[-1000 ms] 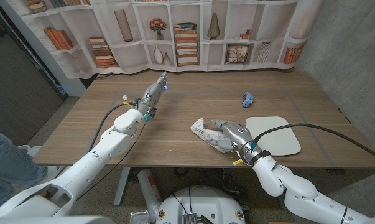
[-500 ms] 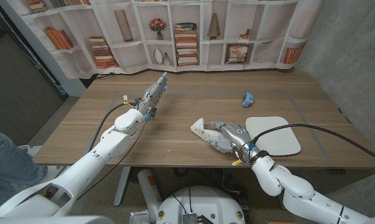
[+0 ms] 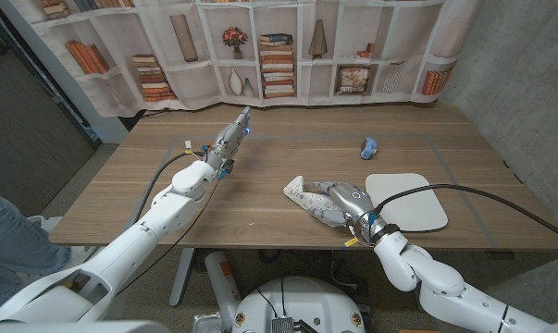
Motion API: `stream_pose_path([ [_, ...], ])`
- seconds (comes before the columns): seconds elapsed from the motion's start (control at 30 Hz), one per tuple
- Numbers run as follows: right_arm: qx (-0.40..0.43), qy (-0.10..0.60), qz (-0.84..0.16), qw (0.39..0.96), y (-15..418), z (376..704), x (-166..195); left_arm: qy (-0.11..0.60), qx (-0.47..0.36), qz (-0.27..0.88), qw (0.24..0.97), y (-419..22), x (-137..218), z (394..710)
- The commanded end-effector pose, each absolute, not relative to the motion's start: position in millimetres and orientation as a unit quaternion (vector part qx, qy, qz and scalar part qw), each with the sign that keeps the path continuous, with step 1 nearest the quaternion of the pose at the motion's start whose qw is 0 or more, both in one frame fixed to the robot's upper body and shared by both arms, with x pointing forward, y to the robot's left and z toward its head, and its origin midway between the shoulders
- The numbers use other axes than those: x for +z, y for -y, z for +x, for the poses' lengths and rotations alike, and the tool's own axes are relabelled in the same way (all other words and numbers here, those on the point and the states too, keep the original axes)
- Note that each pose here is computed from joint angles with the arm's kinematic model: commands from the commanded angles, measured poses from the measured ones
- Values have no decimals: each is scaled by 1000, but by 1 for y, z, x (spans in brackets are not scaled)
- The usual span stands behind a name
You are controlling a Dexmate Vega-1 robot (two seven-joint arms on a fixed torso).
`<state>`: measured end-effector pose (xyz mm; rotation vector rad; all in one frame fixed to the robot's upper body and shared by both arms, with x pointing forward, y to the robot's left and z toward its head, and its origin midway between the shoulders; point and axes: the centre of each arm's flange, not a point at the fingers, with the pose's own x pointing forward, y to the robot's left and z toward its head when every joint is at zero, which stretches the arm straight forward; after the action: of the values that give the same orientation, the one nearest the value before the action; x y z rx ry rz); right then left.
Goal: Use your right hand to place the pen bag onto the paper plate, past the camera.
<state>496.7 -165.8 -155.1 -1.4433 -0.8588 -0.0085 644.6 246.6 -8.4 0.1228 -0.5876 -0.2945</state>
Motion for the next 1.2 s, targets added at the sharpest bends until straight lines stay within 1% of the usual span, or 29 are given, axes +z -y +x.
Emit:
stream_pose_path([
  [0.03,-7,378,-646,663,170,500,-157,285,-145,60,946,-243,-9,648],
  [0.43,-9,368,-650,665,172,504,-161,282,-146,62,946,-240,-9,649],
  [1.2,-25,394,-634,664,172,501,-155,277,-146,57,948,-241,-12,649],
])
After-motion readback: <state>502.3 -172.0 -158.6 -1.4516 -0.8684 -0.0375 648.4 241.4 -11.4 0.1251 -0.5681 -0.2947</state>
